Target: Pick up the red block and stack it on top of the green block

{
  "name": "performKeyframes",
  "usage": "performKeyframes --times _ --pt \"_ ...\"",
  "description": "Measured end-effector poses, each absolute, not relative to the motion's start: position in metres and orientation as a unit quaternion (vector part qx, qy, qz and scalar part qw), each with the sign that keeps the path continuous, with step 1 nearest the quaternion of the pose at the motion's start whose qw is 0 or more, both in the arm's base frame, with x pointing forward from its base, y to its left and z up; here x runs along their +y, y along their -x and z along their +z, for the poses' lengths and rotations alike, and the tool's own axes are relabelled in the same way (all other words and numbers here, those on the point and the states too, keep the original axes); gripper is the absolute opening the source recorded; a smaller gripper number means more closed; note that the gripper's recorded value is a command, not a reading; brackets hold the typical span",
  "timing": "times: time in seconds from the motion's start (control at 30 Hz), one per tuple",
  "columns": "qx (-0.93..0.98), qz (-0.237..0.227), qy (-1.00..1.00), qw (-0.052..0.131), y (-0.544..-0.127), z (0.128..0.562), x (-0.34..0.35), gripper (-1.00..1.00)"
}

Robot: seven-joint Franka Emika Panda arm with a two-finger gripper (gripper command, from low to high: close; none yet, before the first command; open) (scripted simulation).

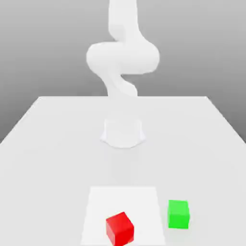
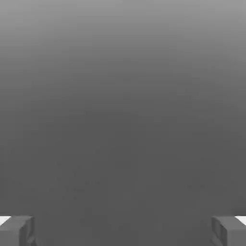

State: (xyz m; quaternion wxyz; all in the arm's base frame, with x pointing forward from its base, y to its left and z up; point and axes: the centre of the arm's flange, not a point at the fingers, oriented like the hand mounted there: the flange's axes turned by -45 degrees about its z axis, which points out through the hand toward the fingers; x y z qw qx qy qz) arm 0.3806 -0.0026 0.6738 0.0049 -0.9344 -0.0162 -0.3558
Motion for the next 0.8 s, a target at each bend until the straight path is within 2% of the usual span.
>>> performKeyframes --times 0.2,0.4,0.6,0.8 --pt "-0.072 -0.272 0.960 0.008 -0.448 0.572 -0.004 0.00" --pt "-0.126 -0.189 0.974 0.009 -0.488 0.461 -0.003 0.00" --pt "-0.178 -0.105 0.978 0.007 -0.500 0.346 -0.002 0.00" --pt "-0.230 -0.020 0.973 0.001 -0.485 0.234 -0.006 0.00"
